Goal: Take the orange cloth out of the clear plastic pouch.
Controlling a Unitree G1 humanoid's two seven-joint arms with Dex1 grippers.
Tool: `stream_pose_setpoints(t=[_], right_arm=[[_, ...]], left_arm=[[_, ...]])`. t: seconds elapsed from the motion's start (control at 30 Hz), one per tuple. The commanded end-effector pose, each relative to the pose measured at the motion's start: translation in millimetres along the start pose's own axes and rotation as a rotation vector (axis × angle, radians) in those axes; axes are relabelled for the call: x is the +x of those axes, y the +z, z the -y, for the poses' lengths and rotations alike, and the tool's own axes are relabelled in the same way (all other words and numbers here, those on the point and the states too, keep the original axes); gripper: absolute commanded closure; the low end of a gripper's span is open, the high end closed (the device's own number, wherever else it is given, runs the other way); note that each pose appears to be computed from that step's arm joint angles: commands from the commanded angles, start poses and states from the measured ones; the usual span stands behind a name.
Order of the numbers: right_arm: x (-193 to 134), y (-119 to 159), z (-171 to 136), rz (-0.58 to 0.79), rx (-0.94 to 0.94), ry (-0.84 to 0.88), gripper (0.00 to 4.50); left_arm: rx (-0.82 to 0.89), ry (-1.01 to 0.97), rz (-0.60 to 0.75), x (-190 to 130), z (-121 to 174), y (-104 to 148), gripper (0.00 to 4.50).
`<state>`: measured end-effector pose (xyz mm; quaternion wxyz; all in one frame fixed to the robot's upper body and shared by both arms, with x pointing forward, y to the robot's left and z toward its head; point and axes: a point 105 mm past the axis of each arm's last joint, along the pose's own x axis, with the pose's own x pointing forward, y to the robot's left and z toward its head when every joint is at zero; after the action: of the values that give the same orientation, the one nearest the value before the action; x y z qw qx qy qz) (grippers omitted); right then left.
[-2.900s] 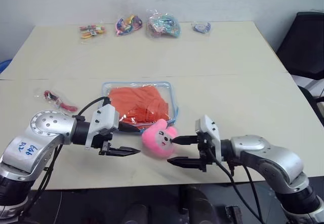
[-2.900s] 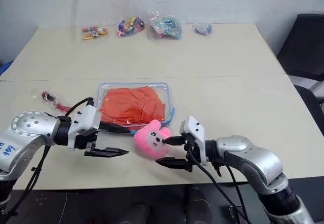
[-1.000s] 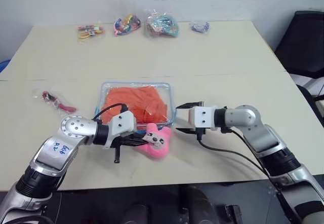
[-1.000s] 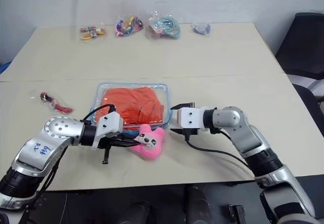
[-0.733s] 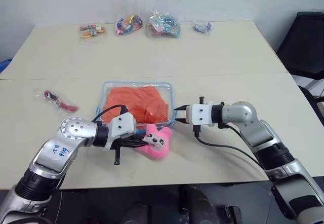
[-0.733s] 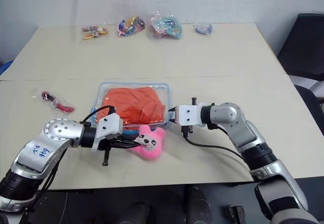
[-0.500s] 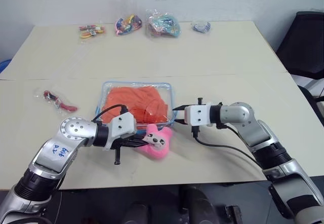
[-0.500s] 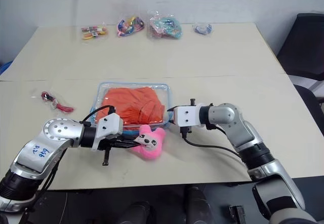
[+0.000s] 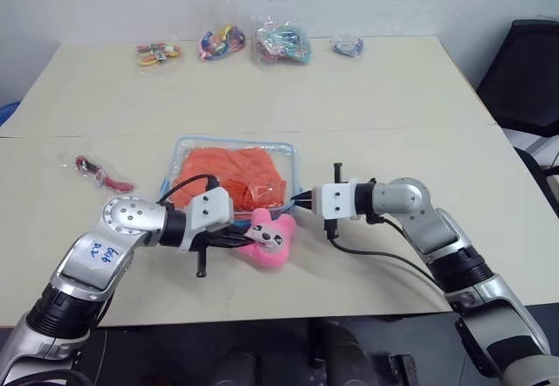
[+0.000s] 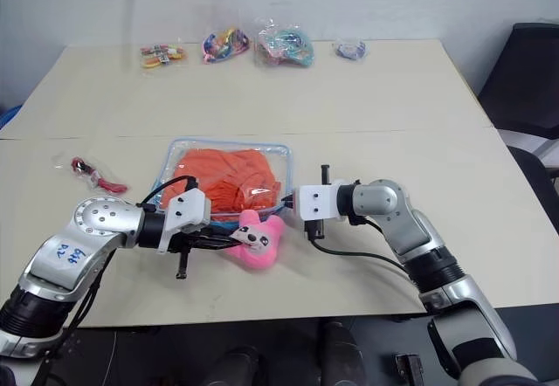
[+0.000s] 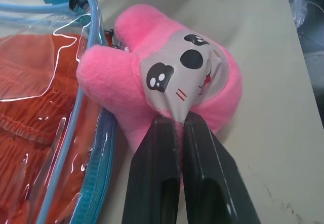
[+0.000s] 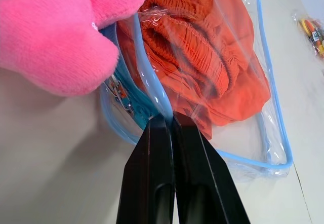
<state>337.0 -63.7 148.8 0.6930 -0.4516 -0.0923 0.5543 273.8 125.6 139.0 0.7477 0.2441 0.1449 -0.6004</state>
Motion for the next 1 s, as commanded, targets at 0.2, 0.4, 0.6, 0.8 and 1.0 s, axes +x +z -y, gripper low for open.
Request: stream_pose_setpoints(t=[0.2,0.4,0.6,0.8,1.0], right_arm=[[-34,-3,21,-0.034,-0.068,-0.108,4.43],[-58,-7,21,-0.054,-0.099,-0.115,4.43],[-74,-7,17,-0.067,-0.122,-0.114,4.43],[-94,-8,9,-0.084,-0.129,-0.105,4.43],[-109,-10,1,-0.092,-0.117,-0.103,4.43]], left_arm=[[0.002,0.073,-0.032,-31,-9,-2,4.50],[-0.027,0.162,-0.089,-67,-18,-14,4.50],[-0.055,0.283,-0.139,-102,-37,-27,4.50],[-0.102,0.453,-0.174,-151,-62,-41,4.50],[-0.118,0.548,-0.179,-178,-76,-45,4.50]])
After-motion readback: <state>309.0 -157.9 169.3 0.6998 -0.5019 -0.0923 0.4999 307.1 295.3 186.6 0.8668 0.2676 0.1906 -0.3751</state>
